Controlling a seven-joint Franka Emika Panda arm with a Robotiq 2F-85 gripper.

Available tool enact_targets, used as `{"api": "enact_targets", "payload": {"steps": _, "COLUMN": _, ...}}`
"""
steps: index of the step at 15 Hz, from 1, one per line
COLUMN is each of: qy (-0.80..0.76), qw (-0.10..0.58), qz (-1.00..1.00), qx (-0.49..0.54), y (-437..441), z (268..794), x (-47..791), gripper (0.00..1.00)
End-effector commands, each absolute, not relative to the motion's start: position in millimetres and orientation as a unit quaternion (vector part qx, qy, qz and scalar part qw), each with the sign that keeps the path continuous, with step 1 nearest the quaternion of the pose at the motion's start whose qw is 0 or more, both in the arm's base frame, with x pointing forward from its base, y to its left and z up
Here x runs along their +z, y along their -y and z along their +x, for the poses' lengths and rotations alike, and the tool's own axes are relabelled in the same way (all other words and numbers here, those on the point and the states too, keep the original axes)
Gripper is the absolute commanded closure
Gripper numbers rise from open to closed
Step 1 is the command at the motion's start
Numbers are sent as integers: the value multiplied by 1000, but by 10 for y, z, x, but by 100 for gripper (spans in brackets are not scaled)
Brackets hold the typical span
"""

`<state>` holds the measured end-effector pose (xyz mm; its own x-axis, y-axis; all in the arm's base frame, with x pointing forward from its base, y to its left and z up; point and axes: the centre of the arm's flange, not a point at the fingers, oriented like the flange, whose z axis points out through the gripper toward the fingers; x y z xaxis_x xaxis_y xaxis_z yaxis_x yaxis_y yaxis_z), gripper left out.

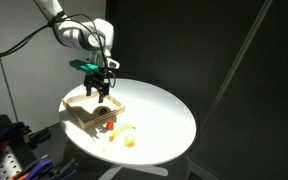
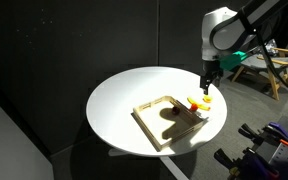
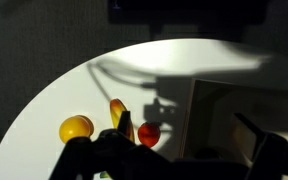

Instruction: Put the plum in the crate

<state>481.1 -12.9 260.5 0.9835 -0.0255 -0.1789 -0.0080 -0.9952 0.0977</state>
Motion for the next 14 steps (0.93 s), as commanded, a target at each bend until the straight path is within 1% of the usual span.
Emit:
{"api": "enact_targets", "payload": {"steps": 1, "qy": 26, "qw": 44, "qz": 995, "qx": -91, "y": 183, "z": 4567, "x": 2882, "gripper": 0}}
{"api": "enact_targets", "payload": {"steps": 8, "qy": 22, "qw": 36, "qz": 997, "qx": -65, "y": 174, "z": 4324, "x": 3238, "gripper": 0}}
{"api": "enact_targets", "payload": {"steps": 14, "qy": 29, "qw": 15, "qz": 999, "qx": -44, "y": 189, "z": 4115, "x": 3537, "gripper": 0}}
